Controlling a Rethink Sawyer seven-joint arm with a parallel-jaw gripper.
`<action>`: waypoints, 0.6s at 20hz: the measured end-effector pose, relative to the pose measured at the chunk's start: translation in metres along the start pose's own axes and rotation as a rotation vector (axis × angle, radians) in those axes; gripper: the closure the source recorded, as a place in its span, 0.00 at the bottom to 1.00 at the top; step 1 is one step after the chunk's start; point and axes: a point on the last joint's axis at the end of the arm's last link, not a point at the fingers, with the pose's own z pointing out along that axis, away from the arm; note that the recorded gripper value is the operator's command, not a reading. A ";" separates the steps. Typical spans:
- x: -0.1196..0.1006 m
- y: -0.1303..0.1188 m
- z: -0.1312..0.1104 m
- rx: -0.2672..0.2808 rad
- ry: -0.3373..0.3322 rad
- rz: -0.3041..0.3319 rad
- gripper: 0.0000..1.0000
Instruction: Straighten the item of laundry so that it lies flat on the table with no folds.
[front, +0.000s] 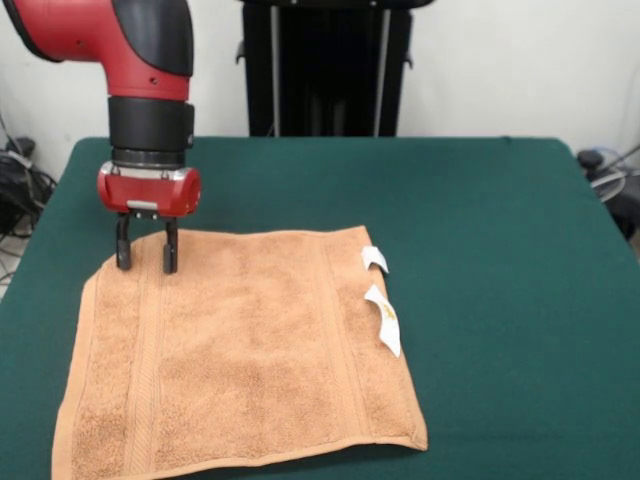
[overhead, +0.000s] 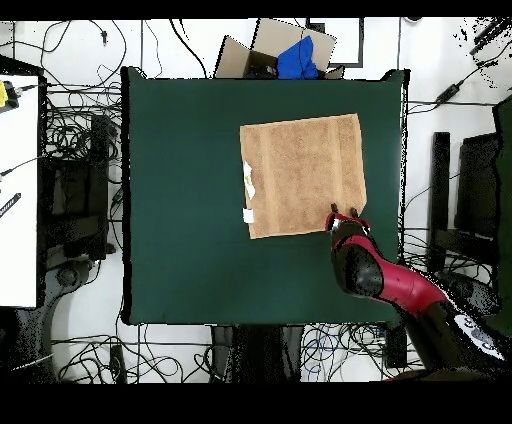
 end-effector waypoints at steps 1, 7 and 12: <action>0.000 0.000 0.000 0.000 0.000 0.000 0.00; 0.001 0.001 0.001 -0.001 0.001 0.000 0.00; 0.001 0.001 0.002 -0.001 0.000 -0.003 0.00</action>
